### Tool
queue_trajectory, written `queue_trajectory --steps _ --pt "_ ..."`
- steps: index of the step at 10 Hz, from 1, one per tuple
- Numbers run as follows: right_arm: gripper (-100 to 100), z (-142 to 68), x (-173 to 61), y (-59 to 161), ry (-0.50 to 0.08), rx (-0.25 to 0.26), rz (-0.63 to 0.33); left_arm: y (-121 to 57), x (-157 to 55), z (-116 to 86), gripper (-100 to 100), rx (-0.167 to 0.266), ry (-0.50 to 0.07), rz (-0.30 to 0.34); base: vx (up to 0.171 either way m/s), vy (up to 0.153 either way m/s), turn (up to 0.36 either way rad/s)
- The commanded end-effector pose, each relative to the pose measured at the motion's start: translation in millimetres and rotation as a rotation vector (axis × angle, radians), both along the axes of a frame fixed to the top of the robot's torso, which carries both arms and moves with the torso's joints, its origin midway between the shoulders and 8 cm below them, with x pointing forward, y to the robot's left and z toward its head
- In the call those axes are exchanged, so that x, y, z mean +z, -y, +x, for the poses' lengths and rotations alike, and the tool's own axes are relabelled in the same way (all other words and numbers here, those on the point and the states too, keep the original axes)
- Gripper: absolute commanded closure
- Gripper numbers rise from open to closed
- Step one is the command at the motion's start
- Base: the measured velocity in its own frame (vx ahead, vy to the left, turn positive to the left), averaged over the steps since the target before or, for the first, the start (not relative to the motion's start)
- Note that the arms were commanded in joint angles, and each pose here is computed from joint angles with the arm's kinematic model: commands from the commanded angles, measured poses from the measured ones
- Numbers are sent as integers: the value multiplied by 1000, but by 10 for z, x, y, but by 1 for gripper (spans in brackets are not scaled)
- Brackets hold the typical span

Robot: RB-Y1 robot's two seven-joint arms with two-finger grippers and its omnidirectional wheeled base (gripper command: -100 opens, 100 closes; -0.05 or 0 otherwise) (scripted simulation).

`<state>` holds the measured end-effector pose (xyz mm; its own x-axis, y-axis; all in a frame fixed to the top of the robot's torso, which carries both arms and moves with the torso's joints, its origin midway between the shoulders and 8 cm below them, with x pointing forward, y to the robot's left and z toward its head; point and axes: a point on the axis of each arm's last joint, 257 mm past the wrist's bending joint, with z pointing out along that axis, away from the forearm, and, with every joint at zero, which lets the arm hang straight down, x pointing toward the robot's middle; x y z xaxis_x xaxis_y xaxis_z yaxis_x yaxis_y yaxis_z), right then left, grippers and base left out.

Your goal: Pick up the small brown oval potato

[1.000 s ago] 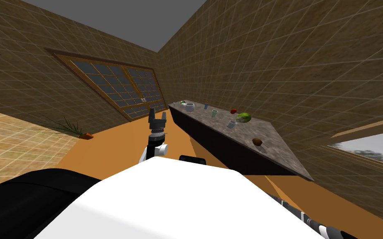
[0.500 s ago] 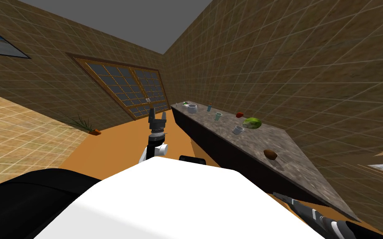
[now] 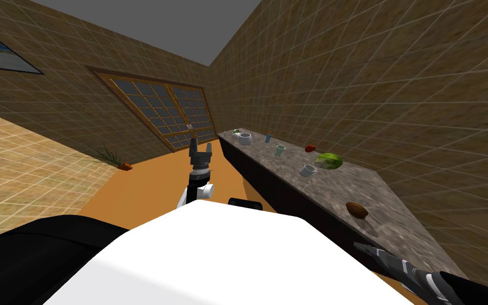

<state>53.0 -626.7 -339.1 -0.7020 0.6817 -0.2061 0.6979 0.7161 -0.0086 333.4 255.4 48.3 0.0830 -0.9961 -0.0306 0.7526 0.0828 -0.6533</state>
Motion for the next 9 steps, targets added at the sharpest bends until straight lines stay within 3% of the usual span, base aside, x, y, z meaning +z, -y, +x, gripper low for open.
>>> queue_trajectory --steps 1,8,9 --pt "-100 50 33 43 -1 -1 -14 0 0 0 0 0 0 0 84 -53 67" --pt "-100 234 157 244 3 14 -65 0 0 0 0 0 0 0 68 -56 40" --pt "-100 422 260 393 19 30 -104 0 0 0 0 0 0 0 99 -137 126"
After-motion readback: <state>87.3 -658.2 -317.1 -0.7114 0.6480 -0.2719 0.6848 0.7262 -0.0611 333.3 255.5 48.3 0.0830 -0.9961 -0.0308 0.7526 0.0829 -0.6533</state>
